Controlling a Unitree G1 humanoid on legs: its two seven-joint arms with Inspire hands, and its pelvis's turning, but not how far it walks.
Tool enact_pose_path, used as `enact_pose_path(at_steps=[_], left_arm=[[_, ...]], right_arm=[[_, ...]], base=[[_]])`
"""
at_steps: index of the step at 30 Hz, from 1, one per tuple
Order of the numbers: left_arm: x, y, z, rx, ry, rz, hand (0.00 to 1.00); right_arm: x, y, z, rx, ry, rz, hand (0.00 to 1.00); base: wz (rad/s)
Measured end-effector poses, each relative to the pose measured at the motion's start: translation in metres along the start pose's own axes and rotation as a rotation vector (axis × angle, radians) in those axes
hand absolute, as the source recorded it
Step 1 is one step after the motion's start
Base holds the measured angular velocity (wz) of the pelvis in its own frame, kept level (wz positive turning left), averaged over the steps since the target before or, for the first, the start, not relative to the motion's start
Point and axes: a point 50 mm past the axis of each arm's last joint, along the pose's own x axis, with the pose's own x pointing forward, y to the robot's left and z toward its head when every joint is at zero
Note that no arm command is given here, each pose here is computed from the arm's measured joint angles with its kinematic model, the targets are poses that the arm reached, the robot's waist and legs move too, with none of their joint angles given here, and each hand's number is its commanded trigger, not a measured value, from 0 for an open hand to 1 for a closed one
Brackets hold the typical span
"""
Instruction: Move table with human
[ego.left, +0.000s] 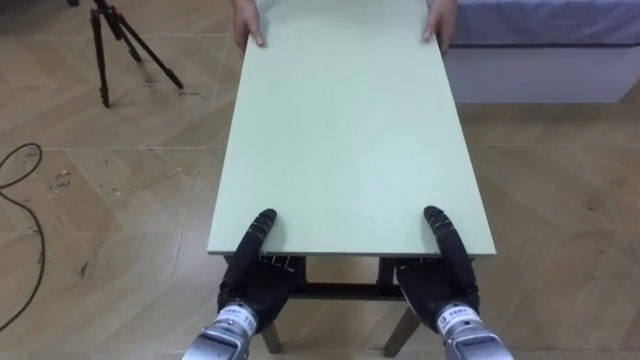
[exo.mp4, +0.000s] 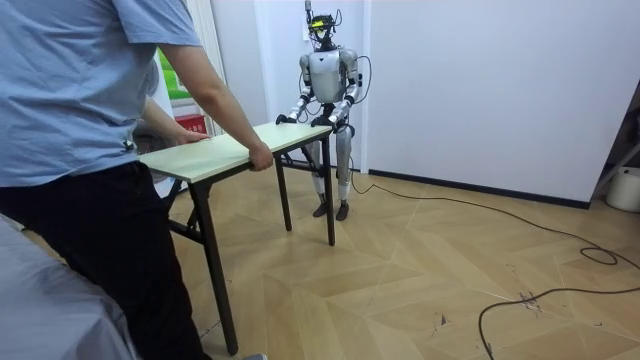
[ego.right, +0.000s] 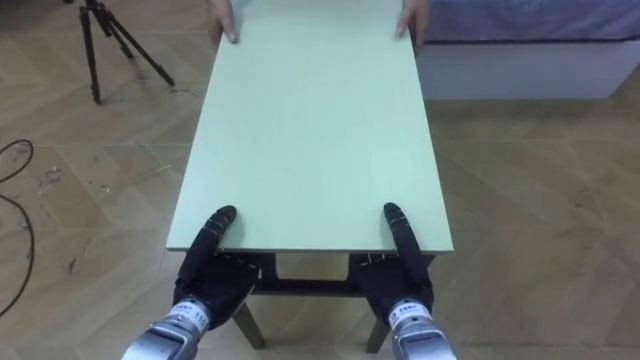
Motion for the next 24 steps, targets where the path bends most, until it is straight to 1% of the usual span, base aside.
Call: enact_pose_path(at_steps=[24], left_arm=[[0.0000, 0.0006, 0.0006, 0.019, -0.004, 0.011, 1.00]], right_arm=[[0.0001, -0.0001, 0.0000, -0.004, 0.003, -0.005, 1.00]], base=[[0.00]])
